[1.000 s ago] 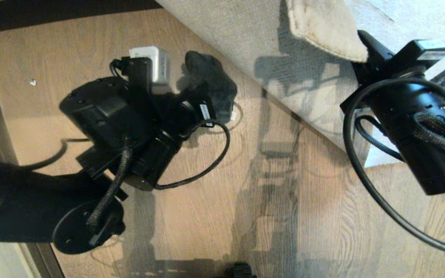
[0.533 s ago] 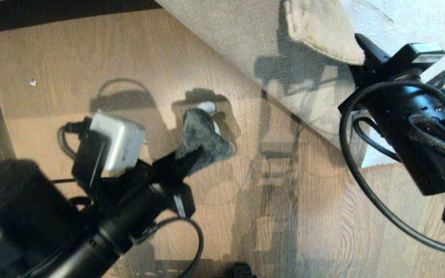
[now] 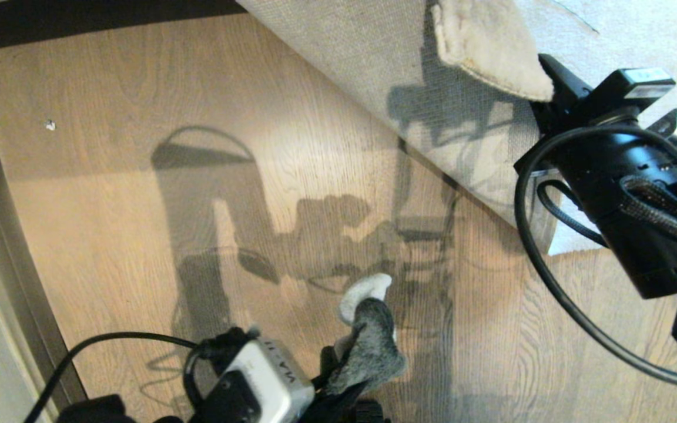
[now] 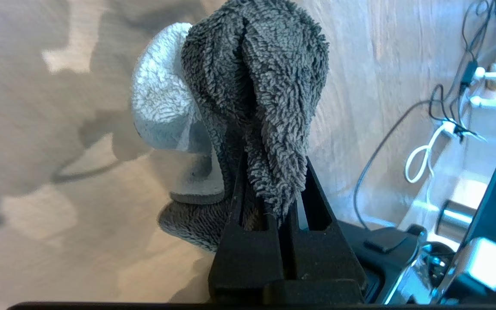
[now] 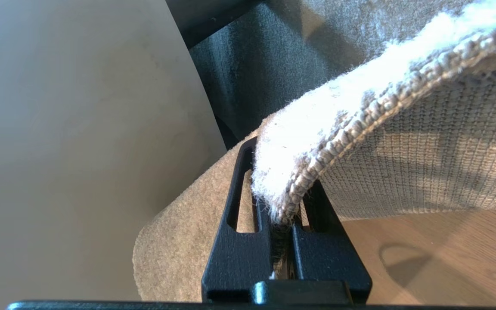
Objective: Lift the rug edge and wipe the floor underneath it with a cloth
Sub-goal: Wipe the floor under the carpet with a rag
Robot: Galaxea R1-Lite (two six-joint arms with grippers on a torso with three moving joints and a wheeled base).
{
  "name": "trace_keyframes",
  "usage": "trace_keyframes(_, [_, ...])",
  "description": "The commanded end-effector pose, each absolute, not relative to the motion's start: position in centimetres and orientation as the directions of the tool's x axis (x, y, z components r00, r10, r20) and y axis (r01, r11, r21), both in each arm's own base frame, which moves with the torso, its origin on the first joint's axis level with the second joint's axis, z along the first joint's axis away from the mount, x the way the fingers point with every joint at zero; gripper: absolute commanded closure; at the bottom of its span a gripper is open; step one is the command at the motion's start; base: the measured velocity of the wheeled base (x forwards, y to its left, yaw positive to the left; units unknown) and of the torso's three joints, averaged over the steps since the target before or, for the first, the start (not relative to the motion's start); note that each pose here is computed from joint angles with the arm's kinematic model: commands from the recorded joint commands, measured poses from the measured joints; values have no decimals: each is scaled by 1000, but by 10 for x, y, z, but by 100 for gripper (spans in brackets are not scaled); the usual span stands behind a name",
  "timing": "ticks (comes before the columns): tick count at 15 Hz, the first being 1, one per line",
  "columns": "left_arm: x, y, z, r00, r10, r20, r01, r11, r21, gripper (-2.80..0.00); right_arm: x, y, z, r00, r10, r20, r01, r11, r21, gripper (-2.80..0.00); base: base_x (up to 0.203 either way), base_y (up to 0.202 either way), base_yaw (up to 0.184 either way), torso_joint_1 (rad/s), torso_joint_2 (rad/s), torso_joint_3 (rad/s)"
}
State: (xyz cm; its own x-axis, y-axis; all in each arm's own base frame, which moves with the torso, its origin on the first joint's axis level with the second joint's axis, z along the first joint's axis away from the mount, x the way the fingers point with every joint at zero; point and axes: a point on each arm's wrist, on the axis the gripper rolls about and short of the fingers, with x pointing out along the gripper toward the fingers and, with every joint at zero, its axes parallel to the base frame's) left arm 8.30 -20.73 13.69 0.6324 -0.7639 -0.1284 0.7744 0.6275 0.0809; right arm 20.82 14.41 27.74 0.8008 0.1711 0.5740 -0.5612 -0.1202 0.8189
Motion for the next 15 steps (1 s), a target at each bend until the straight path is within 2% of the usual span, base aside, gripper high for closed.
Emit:
trace_keyframes(1, [95,-251,114,624,-757,-194,780,619,90,0,207,143,280,784,155,601,-584,-142,799,0,0,0,0,0,0,0])
trace_keyframes(4, [109,-289,97,647,-733,-209,759,645,86,0,213,136,281,786,127,605,-592,-127,796,0,0,0,0,0,0,0])
trace_keyframes(7, [132,-300,104,712,-685,-153,695,719,15,0,216,131,281,783,125,609,-598,-116,793,0,0,0,0,0,0,0])
trace_keyframes(11, [189,-309,137,823,-561,92,568,817,-103,0,216,131,280,784,125,608,-597,-114,794,0,0,0,0,0,0,0])
trace_keyframes(15, [242,-288,168,886,-410,216,446,880,-163,0,218,132,278,788,128,602,-592,-111,798,0,0,0,0,0,0,0])
